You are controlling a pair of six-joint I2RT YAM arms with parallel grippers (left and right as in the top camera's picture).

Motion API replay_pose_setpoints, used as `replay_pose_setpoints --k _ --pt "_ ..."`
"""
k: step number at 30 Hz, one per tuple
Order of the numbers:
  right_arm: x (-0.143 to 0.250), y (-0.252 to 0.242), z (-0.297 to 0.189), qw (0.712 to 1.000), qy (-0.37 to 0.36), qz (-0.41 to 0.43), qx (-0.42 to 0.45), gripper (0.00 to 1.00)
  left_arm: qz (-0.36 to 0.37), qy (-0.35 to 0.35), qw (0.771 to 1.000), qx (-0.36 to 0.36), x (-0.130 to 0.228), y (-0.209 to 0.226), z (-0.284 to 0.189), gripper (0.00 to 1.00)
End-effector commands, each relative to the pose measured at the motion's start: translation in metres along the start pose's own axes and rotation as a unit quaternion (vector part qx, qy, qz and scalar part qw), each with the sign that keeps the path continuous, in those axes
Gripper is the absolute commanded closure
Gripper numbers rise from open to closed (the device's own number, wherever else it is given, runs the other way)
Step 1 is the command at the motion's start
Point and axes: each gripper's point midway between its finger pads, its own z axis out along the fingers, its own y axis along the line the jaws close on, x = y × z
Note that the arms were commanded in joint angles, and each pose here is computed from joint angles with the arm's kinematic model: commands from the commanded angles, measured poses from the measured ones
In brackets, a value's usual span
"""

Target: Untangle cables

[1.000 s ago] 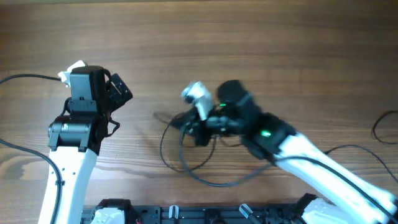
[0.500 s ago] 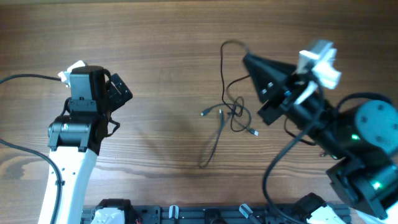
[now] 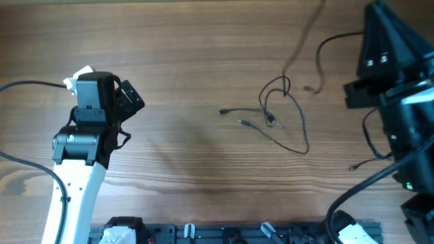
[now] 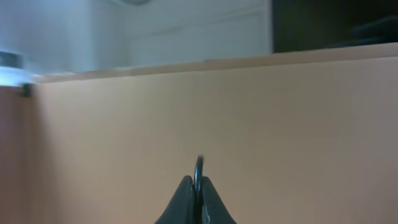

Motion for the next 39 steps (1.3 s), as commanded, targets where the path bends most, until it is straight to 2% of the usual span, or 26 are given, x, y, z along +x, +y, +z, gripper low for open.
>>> replay_pose_setpoints --k 1,5,8,14,19,27,30,33,36,39 --pt "0.027 -0.038 0.01 0.988 0.057 -0.086 0.117 0.96 0.002 -0.006 1.0 0.007 -0.004 -0.001 -0.004 0.0" --pt "0.074 -0.064 0.015 0.959 0.146 -0.136 0.203 0.96 0.002 -0.006 1.0 0.007 -0.004 -0.001 -0.004 0.0" --pt "0.094 -0.078 0.021 0.935 0.179 -0.168 0.256 0.96 0.002 -0.006 1.0 0.007 -0.004 -0.001 -0.004 0.0" --pt "0.103 -0.078 0.028 0.935 0.183 -0.156 0.263 0.96 0.002 -0.006 1.0 0.007 -0.004 -0.001 -0.004 0.0" --pt "0.079 -0.085 0.026 0.937 0.154 -0.145 0.277 0.96 0.002 -0.006 1.0 0.007 -0.004 -0.001 -0.004 0.0" --pt "-0.011 -0.118 0.006 0.925 0.082 -0.168 0.331 0.96 0.002 -0.006 1.0 0.007 -0.004 -0.001 -0.004 0.0" --pt "-0.039 -0.131 -0.008 0.906 0.069 -0.194 0.369 0.96 0.002 -0.006 1.0 0.007 -0.004 -0.001 -0.004 0.0" --pt "-0.055 -0.15 -0.029 0.867 0.078 -0.23 0.435 0.96 0.002 -0.006 1.0 0.007 -0.004 -0.001 -0.004 0.0" --pt "-0.052 -0.16 -0.038 0.836 0.11 -0.257 0.473 0.96 0.002 -0.006 1.0 0.007 -0.004 -0.001 -0.004 0.0" --pt "-0.05 -0.161 -0.038 0.826 0.122 -0.27 0.48 0.96 0.002 -0.006 1.0 0.007 -0.004 -0.001 -0.004 0.0"
